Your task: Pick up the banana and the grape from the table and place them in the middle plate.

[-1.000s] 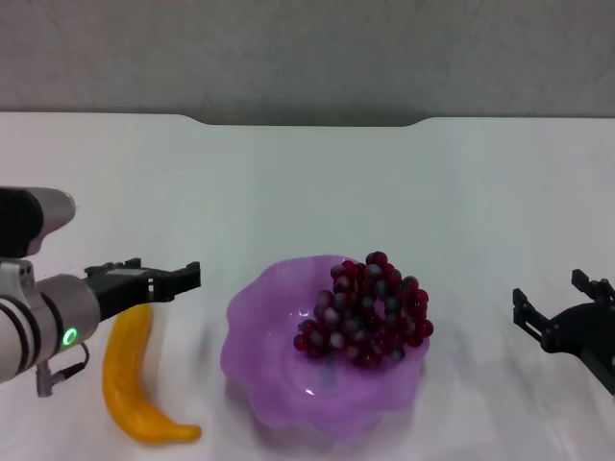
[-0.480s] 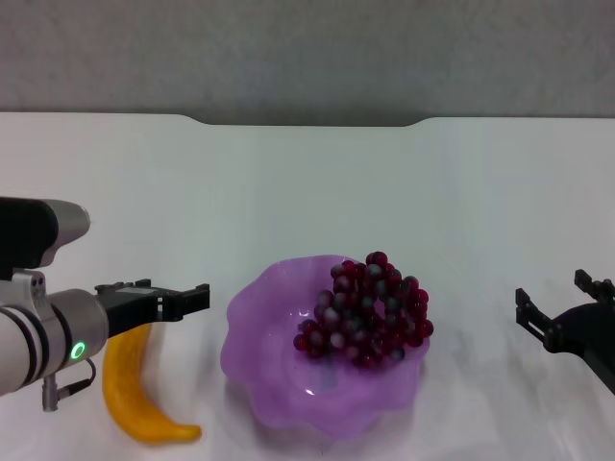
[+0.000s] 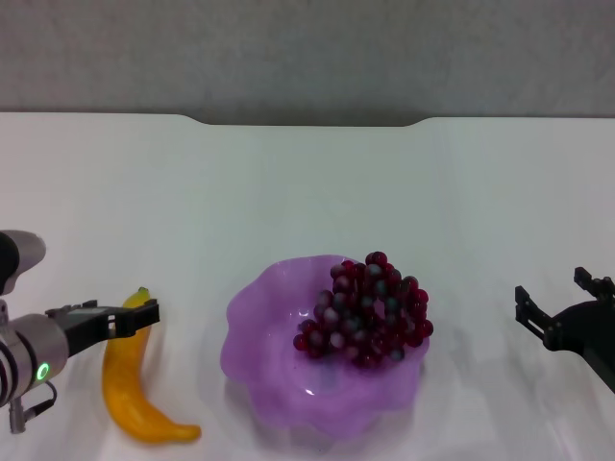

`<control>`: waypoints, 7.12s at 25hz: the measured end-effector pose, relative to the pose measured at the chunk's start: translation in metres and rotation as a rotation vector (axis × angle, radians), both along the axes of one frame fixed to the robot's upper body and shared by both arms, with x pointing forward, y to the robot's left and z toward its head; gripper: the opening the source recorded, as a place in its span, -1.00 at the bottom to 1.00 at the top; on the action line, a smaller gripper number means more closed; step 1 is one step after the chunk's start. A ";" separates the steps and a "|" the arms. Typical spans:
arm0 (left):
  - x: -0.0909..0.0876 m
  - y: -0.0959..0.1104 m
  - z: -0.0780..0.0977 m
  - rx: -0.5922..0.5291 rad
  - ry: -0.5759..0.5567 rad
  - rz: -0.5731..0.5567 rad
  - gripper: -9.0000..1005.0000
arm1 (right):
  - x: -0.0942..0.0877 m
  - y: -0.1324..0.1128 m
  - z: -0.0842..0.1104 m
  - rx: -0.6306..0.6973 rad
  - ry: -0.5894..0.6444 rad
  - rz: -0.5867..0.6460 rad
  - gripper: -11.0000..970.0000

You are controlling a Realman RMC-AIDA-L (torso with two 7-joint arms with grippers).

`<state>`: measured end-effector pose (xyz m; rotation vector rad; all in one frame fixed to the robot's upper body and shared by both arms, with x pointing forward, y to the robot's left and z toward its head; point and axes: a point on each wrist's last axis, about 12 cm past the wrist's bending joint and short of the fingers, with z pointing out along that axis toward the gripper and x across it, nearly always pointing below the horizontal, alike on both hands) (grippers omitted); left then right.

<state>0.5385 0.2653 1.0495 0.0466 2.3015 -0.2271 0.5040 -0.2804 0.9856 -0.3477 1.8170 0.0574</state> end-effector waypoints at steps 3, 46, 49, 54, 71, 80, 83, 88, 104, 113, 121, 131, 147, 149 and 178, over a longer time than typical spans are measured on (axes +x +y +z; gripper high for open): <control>-0.001 0.002 -0.004 0.010 0.018 0.019 0.78 | 0.000 0.000 0.000 0.001 -0.001 -0.001 0.83; -0.014 -0.004 -0.023 0.053 0.085 -0.028 0.26 | 0.000 -0.002 0.001 0.002 -0.002 -0.010 0.83; -0.015 -0.003 -0.023 0.051 0.077 -0.022 0.12 | 0.000 -0.002 0.001 0.002 -0.002 -0.011 0.83; -0.015 -0.002 -0.023 0.050 0.074 -0.018 0.03 | 0.001 -0.002 0.001 0.003 -0.003 -0.010 0.83; -0.007 -0.019 0.048 -0.161 0.017 -0.143 0.03 | 0.000 -0.002 0.000 0.001 -0.002 -0.009 0.83; -0.014 -0.039 0.044 -0.330 0.024 -0.182 0.03 | 0.003 0.001 0.003 0.005 -0.014 0.002 0.83; -0.015 -0.042 0.033 -0.368 0.050 -0.183 0.03 | 0.006 0.003 0.004 0.005 -0.019 0.007 0.83; -0.014 -0.043 0.016 -0.381 0.019 -0.145 0.03 | 0.007 0.004 0.006 0.007 -0.027 0.011 0.83; -0.016 -0.079 -0.002 -0.349 0.008 -0.229 0.03 | 0.008 0.004 0.007 0.004 -0.031 0.017 0.83; -0.013 -0.100 -0.004 -0.291 -0.004 -0.333 0.04 | 0.010 0.005 0.008 -0.002 -0.035 0.025 0.83; -0.001 -0.097 0.003 -0.285 -0.072 -0.270 0.16 | 0.010 0.006 0.008 -0.004 -0.034 0.029 0.83; -0.003 -0.074 -0.003 -0.194 -0.144 -0.188 0.56 | 0.008 0.004 0.006 -0.005 -0.029 0.024 0.83; -0.032 -0.021 -0.015 0.300 -0.491 0.090 0.73 | 0.008 0.004 0.005 -0.006 -0.026 0.024 0.83; -0.032 -0.018 -0.021 0.308 -0.508 0.096 0.73 | 0.008 0.004 0.006 -0.006 -0.027 0.025 0.83; -0.071 0.036 -0.056 0.006 -0.654 0.129 0.73 | -0.004 -0.006 0.009 0.011 -0.120 0.017 0.81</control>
